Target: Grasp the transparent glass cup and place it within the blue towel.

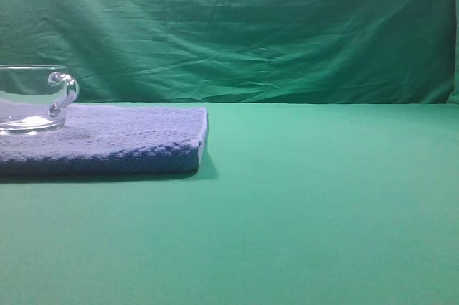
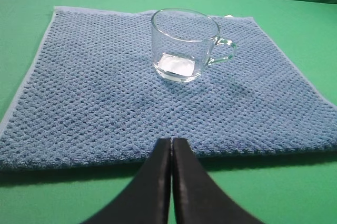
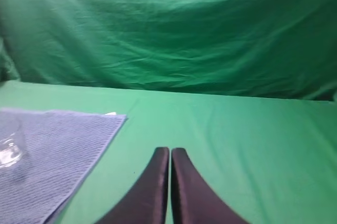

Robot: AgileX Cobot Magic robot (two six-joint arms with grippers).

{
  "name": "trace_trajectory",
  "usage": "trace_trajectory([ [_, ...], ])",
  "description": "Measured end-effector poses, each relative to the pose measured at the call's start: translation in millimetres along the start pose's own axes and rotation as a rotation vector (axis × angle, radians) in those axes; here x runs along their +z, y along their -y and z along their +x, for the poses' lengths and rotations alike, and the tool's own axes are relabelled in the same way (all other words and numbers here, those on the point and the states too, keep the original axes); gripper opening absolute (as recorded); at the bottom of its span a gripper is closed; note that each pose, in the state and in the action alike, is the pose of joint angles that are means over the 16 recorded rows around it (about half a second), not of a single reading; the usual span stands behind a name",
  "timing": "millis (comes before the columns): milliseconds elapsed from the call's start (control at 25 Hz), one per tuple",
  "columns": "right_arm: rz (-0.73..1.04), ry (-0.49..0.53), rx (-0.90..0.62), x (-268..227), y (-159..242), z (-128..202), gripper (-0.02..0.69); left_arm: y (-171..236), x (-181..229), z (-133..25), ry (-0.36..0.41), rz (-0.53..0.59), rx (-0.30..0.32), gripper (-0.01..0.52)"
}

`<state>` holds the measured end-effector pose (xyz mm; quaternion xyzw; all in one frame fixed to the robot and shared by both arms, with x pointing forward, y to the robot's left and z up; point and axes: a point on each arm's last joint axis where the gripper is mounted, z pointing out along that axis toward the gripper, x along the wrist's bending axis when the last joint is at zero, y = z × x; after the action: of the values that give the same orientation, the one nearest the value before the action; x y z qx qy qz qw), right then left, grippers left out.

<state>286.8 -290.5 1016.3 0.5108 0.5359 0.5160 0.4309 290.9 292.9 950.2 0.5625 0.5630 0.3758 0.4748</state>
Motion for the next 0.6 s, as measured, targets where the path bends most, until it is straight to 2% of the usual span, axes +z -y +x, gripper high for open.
trace_trajectory([
  [240, 0.015, 0.079, -0.004, 8, 36, -7, 0.000, 0, 0, 0.0, 0.000, 0.000, 0.000, 0.000],
  [600, 0.131, 0.092, -0.024, 12, 62, -10, 0.000, 0, 0, 0.0, 0.000, 0.000, 0.000, 0.000],
])
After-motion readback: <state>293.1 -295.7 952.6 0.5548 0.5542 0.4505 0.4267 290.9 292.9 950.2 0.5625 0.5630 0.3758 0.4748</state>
